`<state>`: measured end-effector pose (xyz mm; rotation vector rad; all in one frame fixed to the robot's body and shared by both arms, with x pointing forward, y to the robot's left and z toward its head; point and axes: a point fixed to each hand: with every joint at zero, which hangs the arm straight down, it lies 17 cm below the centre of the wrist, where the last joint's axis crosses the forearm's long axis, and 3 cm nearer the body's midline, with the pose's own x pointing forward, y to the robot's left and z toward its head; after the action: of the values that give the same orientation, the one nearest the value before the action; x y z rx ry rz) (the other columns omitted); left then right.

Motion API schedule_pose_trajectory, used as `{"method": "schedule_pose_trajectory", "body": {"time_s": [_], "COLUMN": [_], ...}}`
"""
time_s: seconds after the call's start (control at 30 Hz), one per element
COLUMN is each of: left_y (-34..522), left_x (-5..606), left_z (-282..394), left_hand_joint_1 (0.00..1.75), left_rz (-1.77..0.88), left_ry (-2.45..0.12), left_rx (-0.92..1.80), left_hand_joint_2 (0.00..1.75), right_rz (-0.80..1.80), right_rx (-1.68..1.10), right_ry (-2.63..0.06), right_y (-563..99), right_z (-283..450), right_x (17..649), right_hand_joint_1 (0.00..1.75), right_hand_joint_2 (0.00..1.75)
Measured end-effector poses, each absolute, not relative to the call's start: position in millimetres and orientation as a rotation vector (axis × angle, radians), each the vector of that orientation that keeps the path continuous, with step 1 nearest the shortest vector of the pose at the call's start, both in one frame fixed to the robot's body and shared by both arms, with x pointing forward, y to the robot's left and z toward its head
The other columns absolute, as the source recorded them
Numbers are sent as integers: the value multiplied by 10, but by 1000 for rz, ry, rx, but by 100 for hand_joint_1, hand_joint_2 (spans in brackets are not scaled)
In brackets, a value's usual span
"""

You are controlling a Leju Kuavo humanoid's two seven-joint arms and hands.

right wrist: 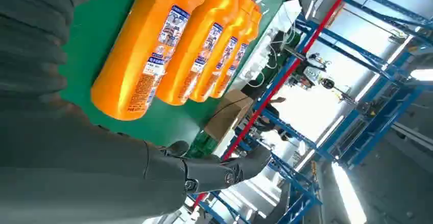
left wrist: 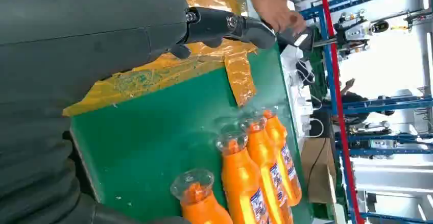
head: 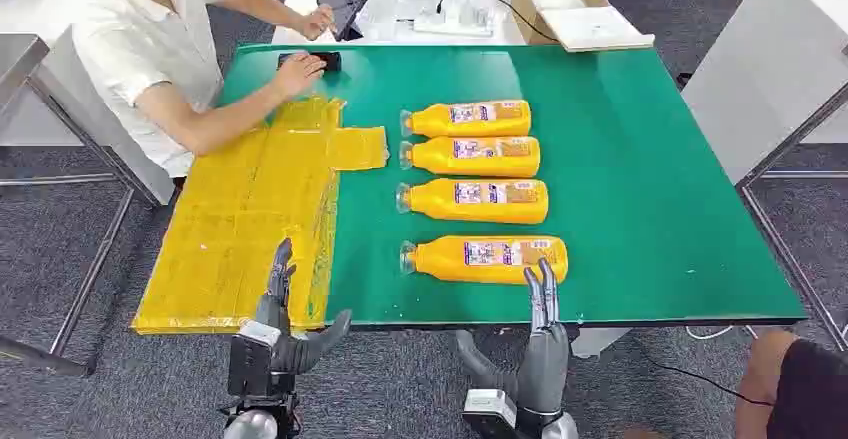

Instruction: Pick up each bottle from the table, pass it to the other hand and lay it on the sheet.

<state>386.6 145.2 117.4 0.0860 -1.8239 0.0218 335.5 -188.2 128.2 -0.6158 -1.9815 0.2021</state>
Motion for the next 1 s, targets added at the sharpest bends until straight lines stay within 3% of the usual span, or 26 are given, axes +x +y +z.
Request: {"method": "schedule_pose_trajectory", "body": {"time_s": [0.6,1.0], "left_y": [1443,1382], "left_x": [3873,3866], "left_z": [1185,1189], "left_hand_joint_1": [0,0], "left_rz": [20,21], "left_ry": [-1827,-1825], "left_rx": [81,30], "left_hand_joint_2": [175,175], "right_rz": [283,629], "right_rx": [-651,-986], "right_ry": [-1993,-1753], "right_y": [-1828,-2575], "right_z": [1291,999], "right_x": [3367,3746], "right_hand_joint_1": [0,0], "right_hand_joint_2": [175,175]}}
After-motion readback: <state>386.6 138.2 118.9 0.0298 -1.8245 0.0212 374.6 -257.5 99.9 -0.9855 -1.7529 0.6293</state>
